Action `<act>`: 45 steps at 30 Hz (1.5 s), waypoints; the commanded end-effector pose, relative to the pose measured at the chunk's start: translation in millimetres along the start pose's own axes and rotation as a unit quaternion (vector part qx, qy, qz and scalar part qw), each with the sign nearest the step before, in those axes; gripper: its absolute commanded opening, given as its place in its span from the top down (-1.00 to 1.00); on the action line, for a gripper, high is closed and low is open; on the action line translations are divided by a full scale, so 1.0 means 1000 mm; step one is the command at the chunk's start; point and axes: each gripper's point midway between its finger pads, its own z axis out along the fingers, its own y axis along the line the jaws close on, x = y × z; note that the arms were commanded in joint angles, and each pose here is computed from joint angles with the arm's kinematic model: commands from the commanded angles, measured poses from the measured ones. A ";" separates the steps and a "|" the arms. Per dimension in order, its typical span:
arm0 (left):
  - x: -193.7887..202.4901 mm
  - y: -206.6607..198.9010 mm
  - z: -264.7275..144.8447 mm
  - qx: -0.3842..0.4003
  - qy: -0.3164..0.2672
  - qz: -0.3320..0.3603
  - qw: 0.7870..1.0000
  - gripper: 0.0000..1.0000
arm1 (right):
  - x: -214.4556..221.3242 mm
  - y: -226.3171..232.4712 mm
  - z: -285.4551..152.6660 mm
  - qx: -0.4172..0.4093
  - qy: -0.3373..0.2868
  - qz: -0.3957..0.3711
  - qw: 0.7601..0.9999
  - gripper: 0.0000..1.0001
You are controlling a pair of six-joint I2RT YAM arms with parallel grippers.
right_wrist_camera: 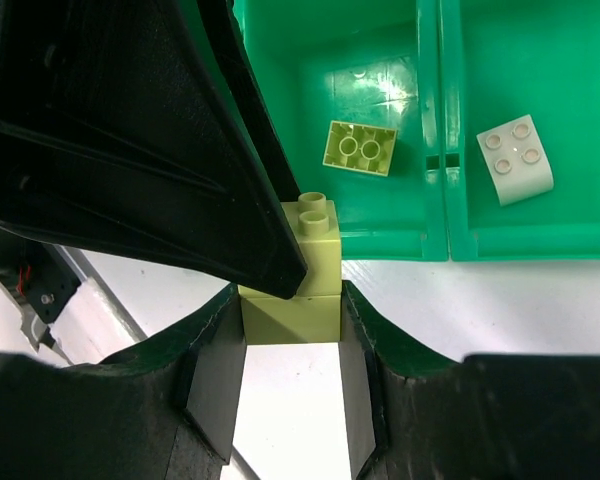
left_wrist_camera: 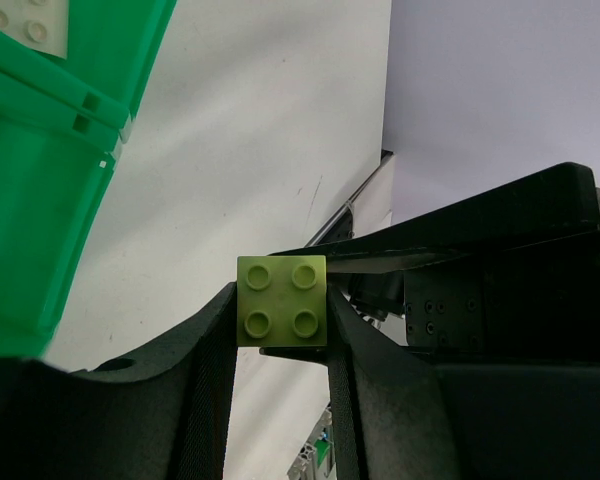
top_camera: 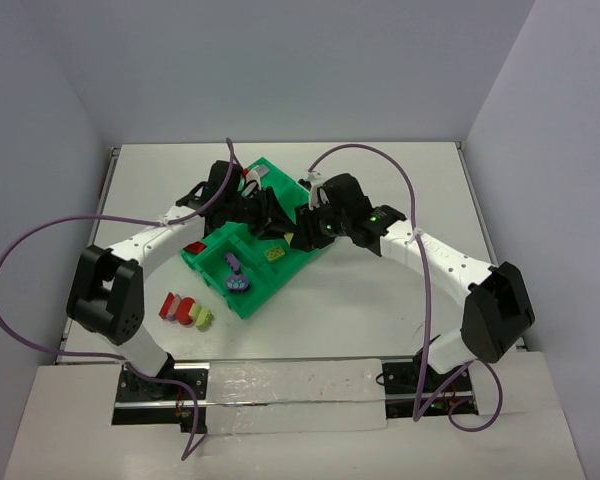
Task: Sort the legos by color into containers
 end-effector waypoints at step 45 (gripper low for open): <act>-0.074 0.049 -0.060 -0.218 -0.148 0.040 0.964 -0.47 | -0.049 -0.033 -0.045 0.135 -0.111 0.065 0.982 1.00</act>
